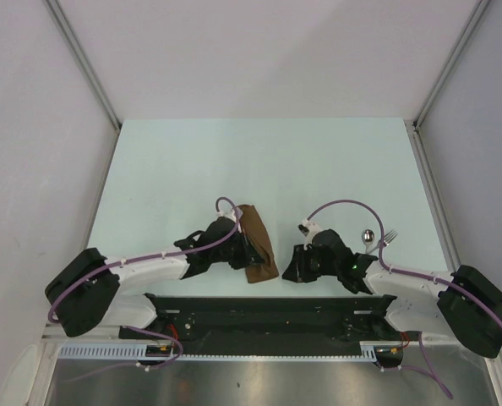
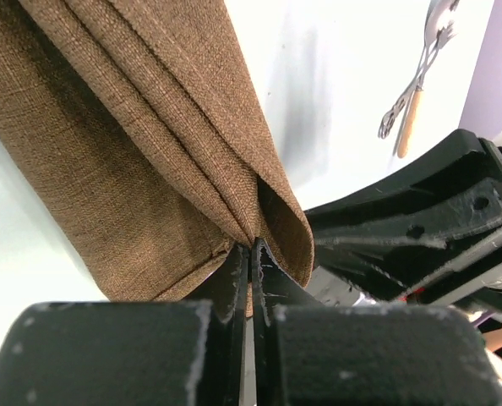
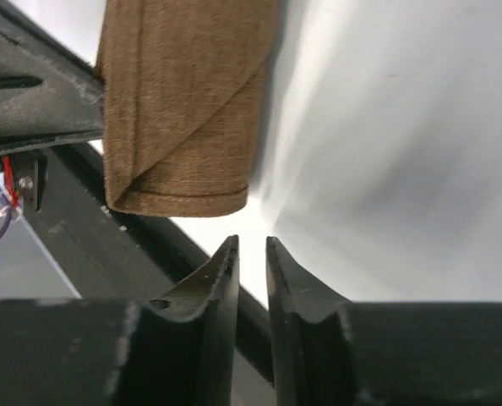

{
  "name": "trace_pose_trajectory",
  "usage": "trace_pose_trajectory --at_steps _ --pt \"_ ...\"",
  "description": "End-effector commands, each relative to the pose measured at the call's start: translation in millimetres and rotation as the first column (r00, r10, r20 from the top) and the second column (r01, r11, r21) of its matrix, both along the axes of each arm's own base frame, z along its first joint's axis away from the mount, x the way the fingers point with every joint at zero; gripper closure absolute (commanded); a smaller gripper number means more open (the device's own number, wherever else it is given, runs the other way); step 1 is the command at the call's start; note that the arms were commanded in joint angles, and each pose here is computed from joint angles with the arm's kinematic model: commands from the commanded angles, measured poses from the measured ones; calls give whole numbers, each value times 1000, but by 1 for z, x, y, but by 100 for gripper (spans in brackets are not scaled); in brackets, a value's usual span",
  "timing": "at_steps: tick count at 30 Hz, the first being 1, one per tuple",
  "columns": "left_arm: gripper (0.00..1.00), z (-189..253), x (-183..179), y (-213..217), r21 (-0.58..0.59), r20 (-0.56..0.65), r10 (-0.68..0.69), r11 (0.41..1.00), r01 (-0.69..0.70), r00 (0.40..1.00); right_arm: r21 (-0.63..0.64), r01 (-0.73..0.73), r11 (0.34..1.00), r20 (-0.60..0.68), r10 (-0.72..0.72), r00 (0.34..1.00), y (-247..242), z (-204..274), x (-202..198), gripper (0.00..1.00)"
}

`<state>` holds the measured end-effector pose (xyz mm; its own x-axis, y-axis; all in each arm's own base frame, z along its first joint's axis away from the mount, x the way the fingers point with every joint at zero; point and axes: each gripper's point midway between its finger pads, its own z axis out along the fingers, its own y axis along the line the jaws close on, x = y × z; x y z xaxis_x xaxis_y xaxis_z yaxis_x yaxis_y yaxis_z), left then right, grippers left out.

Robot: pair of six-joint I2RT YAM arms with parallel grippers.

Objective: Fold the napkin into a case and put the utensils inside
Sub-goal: Stuff the smaller-rectangle-folded napkin at the center of the board.

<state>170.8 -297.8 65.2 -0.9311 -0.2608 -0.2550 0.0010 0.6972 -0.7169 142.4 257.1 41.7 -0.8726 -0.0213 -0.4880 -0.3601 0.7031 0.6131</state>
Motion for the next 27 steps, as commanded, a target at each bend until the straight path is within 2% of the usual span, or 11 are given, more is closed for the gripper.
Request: trace_pose_trajectory --at_steps 1,5,9,13,17,21,27 --pt "100 1 -4 8 17 53 -36 999 35 998 75 -74 994 91 68 994 27 35 5 71" --pt "100 -2 -6 14 3 40 -27 1000 26 999 58 -106 993 145 96 985 42 57 10 54" --pt "100 -3 -7 16 -15 34 -18 1000 19 999 -54 -138 989 210 146 967 49 66 13 46" --pt "100 3 -6 13 -51 26 -14 999 15 1000 -107 -215 971 284 237 929 68 78 9 46" --pt "100 3 -6 17 -73 -19 19 997 -20 1000 -194 -250 949 313 301 901 79 68 9 54" --pt "100 -2 -9 24 -89 -81 57 994 -64 995 -282 -232 931 324 320 890 80 54 13 54" --pt "100 -5 -13 27 -124 -165 94 985 -115 982 -324 -225 919 341 335 878 84 47 12 52"
